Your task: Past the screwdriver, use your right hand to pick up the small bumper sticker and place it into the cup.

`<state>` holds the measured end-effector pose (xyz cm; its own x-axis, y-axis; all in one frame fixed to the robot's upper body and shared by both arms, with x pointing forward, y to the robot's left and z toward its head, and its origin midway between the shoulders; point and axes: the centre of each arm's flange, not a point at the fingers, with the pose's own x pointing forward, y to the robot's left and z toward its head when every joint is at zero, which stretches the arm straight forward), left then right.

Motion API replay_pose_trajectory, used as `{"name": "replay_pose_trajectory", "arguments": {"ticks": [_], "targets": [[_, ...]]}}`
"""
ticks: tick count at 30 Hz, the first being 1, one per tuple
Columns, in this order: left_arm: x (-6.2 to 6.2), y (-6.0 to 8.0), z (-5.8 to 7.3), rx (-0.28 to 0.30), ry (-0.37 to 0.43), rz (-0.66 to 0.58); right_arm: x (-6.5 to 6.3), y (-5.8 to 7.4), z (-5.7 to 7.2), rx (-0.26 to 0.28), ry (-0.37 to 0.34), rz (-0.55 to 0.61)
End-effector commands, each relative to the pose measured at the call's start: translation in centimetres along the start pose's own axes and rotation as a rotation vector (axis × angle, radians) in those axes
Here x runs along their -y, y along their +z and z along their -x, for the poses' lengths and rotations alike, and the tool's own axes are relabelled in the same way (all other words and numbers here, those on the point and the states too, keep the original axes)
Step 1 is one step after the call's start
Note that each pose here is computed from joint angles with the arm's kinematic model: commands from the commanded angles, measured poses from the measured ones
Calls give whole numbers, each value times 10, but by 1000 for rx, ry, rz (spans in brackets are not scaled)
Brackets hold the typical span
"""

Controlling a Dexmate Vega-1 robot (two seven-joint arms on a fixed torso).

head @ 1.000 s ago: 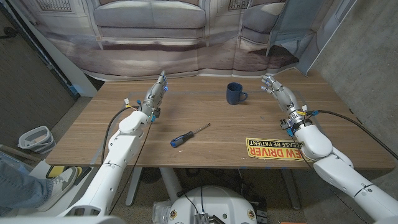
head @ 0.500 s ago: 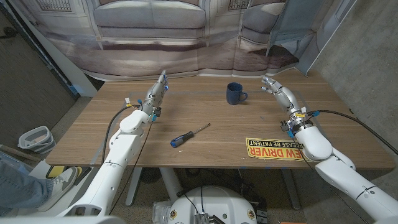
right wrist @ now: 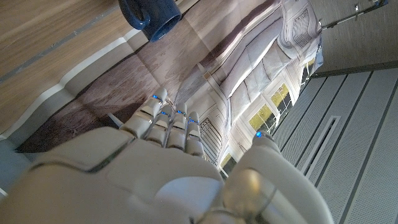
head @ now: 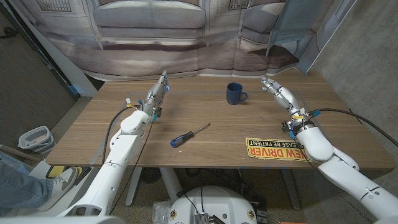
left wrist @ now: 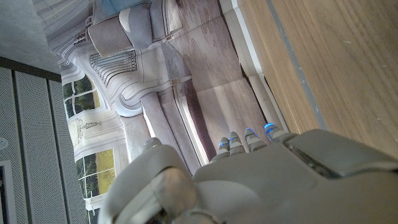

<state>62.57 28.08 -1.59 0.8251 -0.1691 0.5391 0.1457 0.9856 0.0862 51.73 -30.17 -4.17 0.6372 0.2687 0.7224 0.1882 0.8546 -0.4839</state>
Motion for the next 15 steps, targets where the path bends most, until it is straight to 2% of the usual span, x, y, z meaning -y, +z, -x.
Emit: {"name": "replay_pose_trajectory", "arguments": {"ticks": [1, 15], "targets": [[2, -2, 4, 2, -4, 8, 0, 6, 5, 2, 20, 92], [6, 0, 6, -3, -11, 4, 0, 9, 18, 10, 21, 189]]}}
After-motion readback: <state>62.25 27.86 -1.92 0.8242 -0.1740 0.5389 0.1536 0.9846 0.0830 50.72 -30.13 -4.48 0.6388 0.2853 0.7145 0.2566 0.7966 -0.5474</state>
